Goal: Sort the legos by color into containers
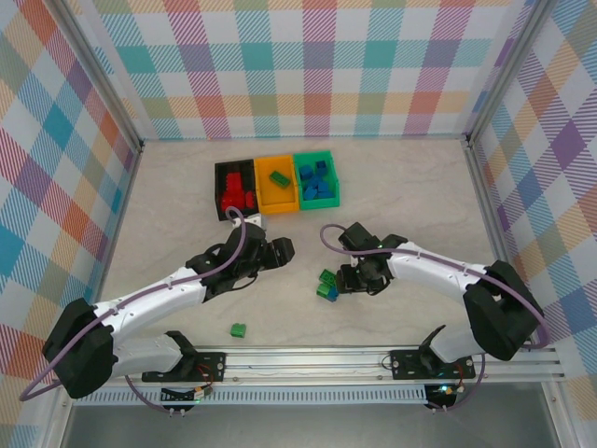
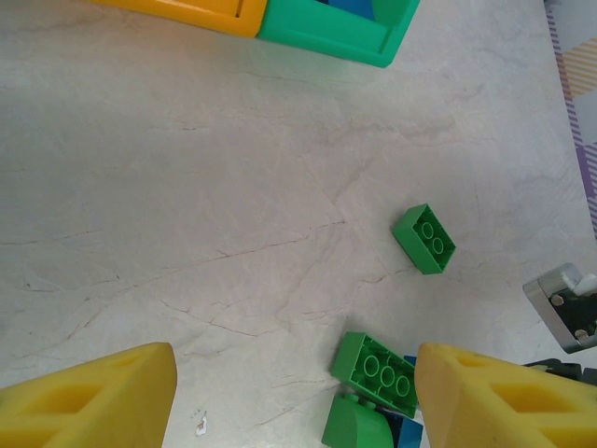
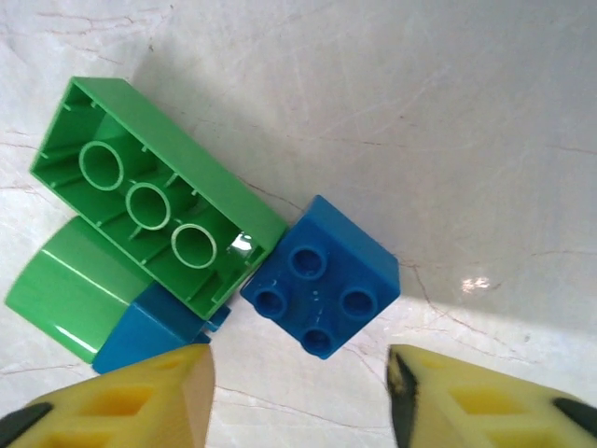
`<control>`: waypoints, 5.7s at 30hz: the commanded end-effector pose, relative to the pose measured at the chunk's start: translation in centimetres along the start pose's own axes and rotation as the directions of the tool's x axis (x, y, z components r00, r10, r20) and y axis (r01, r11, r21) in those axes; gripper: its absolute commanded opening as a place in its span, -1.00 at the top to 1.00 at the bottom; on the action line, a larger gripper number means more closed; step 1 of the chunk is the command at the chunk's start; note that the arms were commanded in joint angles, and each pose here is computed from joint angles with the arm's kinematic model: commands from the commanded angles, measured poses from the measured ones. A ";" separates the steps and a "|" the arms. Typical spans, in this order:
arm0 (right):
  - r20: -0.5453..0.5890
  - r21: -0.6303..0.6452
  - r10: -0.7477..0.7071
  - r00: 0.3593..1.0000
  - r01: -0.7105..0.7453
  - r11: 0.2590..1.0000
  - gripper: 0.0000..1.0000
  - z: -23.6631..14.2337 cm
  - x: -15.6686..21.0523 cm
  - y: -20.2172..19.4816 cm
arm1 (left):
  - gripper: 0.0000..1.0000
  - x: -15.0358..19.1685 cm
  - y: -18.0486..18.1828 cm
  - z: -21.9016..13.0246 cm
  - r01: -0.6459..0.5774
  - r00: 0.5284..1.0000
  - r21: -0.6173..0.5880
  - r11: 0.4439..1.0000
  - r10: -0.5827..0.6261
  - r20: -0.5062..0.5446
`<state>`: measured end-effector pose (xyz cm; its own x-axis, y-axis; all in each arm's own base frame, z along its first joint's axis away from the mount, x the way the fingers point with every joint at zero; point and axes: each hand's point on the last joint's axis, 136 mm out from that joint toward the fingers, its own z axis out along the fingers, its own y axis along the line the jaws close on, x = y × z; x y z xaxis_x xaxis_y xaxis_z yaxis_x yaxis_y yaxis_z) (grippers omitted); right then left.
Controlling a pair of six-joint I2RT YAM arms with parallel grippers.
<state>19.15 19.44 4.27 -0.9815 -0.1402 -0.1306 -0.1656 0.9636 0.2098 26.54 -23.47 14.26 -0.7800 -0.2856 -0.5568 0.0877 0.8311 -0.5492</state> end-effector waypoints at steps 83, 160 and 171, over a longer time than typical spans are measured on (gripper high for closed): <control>0.157 -0.194 -0.040 0.987 0.071 0.979 -0.10 -4.7 -11.4 2.1 | -0.36 1.3 3.9 -5.4 0.068 0.997 -0.078 0.995 -0.064 0.051; 0.342 -0.327 0.096 0.935 0.022 0.945 0.32 -7.7 -32.4 5.7 | -0.37 2.4 2.3 -4.3 0.089 0.996 -0.062 0.994 -0.089 0.009; 0.334 -0.299 0.072 0.940 0.033 0.954 0.02 -8.2 -30.0 4.9 | -0.37 2.5 2.7 -4.7 0.096 0.995 -0.064 0.993 -0.095 0.015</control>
<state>49.08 27.32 15.59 -0.9093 0.0407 -0.4141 -0.1886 0.8469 0.4972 22.09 -19.94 14.34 -0.7790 -0.3666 -0.5088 -0.0191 0.8248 -0.5651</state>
